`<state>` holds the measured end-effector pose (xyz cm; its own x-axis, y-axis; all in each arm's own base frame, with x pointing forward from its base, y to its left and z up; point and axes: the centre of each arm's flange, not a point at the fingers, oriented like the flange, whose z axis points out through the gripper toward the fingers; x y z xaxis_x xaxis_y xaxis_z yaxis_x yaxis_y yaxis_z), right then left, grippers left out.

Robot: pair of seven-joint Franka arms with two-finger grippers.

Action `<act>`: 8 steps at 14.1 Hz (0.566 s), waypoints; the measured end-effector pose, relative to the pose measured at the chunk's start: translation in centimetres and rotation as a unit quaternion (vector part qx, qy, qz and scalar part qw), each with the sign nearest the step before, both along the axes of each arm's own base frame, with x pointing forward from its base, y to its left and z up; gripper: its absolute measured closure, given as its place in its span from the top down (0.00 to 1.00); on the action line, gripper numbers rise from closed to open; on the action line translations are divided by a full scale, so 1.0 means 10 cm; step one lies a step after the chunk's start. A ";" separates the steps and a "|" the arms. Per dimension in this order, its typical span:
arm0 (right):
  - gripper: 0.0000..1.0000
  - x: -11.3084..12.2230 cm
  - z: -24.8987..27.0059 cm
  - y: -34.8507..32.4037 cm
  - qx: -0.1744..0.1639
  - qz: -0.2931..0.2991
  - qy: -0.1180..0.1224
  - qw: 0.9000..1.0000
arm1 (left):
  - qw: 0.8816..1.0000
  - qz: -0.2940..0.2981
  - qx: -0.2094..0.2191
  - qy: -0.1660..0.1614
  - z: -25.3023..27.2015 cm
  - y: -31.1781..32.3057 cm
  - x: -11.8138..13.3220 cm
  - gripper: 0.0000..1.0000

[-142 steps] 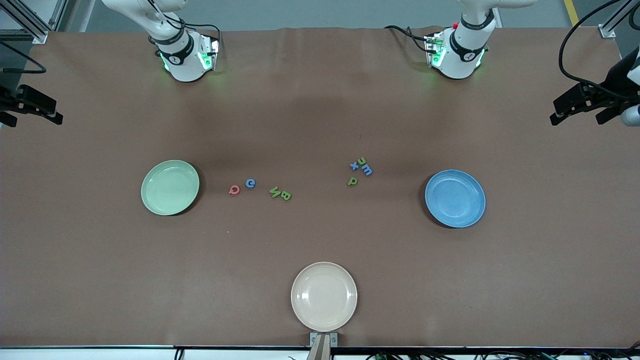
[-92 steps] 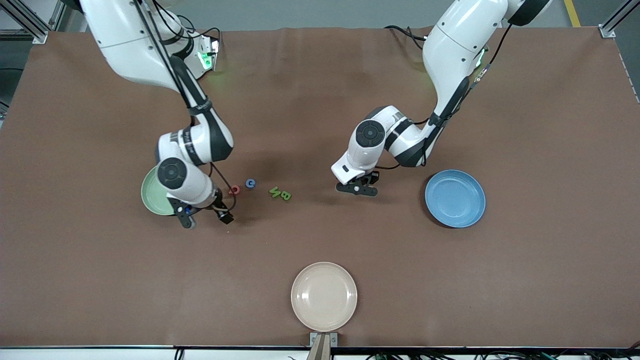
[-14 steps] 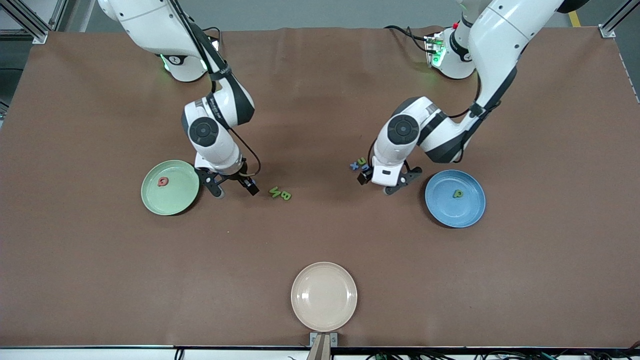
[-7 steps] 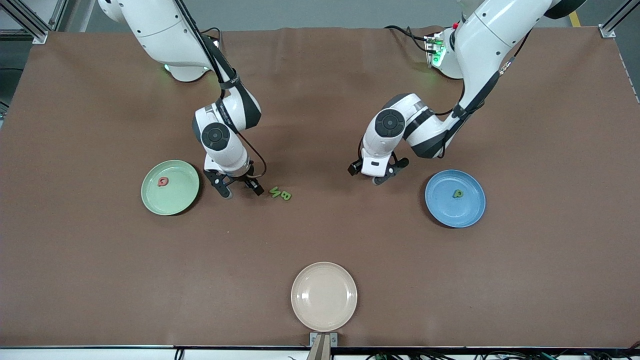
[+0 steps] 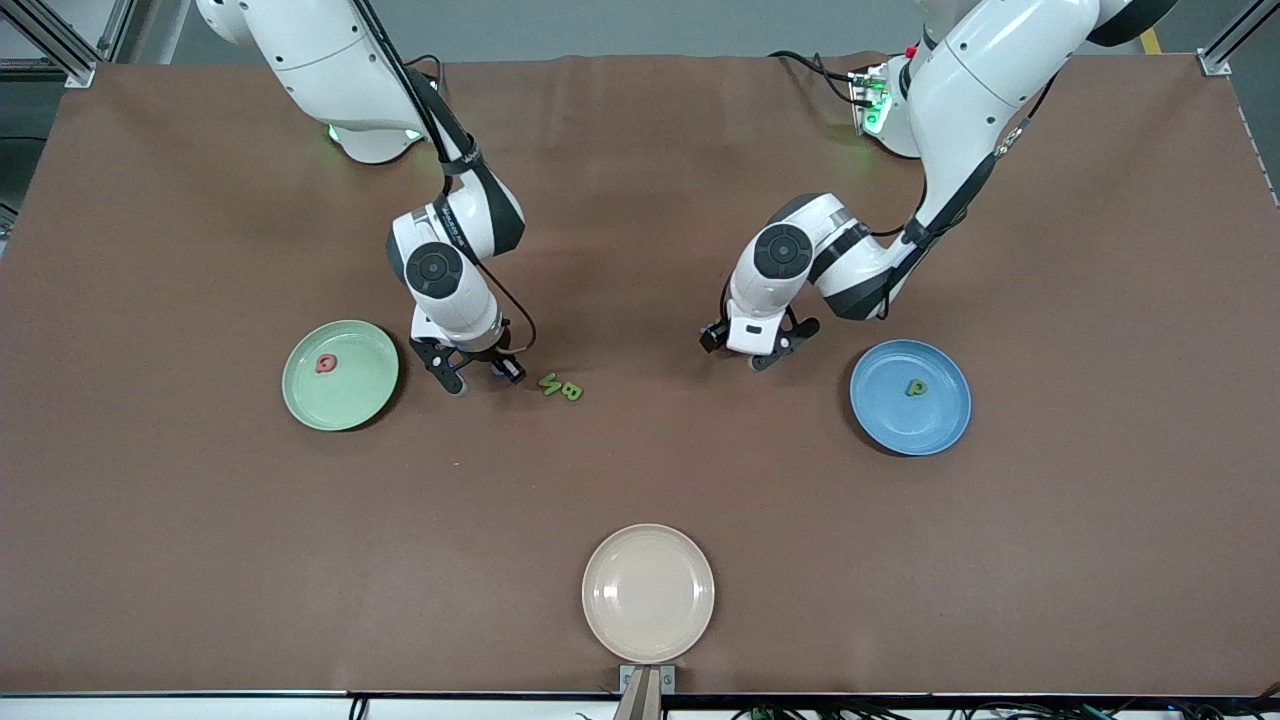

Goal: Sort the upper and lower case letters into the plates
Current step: 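Grasp the blue E and blue c with the left and right grippers, then put the blue E on the blue plate, blue c on the green plate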

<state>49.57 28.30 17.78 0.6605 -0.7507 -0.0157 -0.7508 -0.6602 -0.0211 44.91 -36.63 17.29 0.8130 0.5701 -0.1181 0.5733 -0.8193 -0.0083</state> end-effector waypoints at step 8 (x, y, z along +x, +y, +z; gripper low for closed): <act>0.35 0.23 0.14 -0.52 -0.028 0.031 0.029 0.999 | 1.000 0.006 -0.001 -0.006 -0.03 0.00 0.02 0.67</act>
